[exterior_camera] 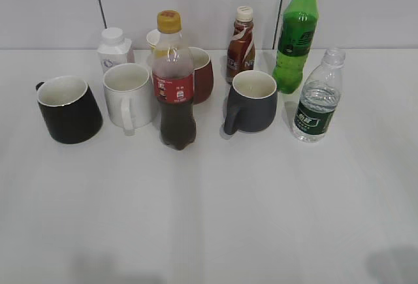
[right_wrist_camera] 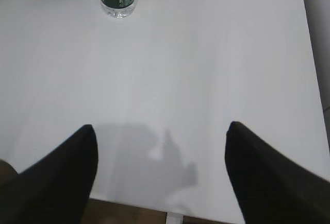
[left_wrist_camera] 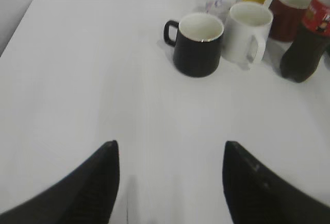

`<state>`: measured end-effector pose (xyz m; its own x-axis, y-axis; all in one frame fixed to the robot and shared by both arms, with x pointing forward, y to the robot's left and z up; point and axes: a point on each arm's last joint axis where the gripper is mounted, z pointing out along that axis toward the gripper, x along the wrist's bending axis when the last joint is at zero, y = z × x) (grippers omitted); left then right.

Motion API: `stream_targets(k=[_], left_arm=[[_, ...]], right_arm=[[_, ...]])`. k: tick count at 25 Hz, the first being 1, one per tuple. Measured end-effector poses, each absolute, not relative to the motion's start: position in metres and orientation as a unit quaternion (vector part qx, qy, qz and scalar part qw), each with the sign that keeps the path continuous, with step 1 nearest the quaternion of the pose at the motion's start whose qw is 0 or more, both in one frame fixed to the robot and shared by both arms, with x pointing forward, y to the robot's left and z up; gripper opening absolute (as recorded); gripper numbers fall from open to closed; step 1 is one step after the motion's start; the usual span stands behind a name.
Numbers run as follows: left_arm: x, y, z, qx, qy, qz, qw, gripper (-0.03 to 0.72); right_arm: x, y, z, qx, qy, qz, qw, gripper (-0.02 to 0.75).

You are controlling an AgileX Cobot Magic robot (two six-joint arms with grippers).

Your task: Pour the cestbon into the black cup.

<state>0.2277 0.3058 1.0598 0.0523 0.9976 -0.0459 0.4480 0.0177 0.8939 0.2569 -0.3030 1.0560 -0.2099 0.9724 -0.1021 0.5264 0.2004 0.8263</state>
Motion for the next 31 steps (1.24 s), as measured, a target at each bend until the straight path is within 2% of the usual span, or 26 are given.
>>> stream_targets(k=[10, 17, 31], left_arm=[[0.23, 0.303, 1.058, 0.613, 0.584, 0.347, 0.402, 0.484], [0.23, 0.303, 1.059, 0.594, 0.602, 0.361, 0.393, 0.458], [0.23, 0.303, 1.059, 0.592, 0.604, 0.363, 0.392, 0.401]], right_arm=[[0.257, -0.303, 1.057, 0.536, 0.696, 0.34, 0.335, 0.591], [0.233, -0.308, 1.058, 0.581, 0.609, 0.35, 0.411, 0.59], [0.232, -0.308, 1.058, 0.584, 0.604, 0.35, 0.414, 0.59]])
